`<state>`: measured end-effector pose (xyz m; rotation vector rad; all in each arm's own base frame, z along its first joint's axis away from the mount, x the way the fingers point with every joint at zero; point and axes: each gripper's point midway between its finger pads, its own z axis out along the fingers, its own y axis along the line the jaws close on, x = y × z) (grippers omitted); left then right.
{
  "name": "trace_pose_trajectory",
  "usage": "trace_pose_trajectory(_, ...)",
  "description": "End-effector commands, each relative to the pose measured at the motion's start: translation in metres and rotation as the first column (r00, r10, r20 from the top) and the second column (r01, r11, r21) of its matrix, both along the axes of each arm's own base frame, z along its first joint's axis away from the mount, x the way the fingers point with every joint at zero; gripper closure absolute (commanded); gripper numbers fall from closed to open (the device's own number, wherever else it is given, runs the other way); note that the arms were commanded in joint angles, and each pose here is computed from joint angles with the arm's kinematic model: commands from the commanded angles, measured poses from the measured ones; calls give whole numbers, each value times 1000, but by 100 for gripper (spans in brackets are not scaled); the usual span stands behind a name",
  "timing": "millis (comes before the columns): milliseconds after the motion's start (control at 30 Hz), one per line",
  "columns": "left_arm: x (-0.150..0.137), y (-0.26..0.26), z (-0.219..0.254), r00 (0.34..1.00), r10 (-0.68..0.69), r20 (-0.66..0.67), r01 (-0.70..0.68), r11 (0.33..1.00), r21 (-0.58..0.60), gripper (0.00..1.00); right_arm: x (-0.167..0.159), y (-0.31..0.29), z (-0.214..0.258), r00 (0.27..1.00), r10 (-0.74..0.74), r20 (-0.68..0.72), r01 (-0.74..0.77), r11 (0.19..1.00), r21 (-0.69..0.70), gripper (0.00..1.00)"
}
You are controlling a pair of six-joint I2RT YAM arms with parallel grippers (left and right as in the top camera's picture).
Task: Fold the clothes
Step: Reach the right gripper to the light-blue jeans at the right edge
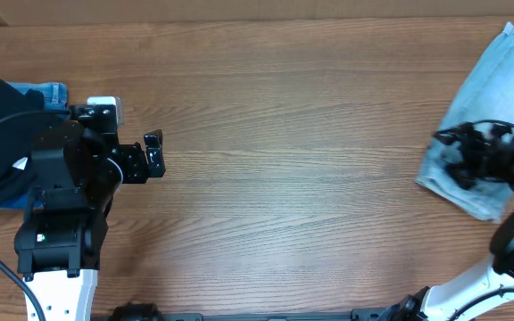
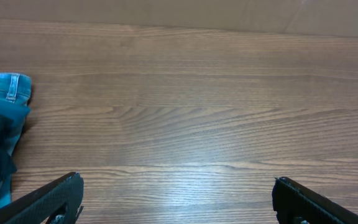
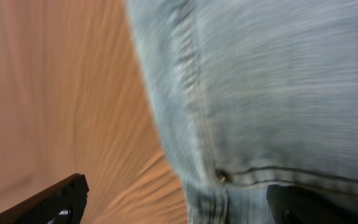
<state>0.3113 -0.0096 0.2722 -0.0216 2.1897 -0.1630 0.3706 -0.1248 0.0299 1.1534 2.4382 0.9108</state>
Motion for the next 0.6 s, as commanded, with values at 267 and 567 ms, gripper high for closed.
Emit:
trace_pose_trajectory(267,4,0,16,999,-13,49,11,1000,22,0,-2,-23,145,996,54,76,2,799,-602,11)
trace_pose_trajectory(567,13,-1,0,1000,-2,-5,2,1000,-10,0,-53,-14,67,944,12,-328,-198,820,-538,16)
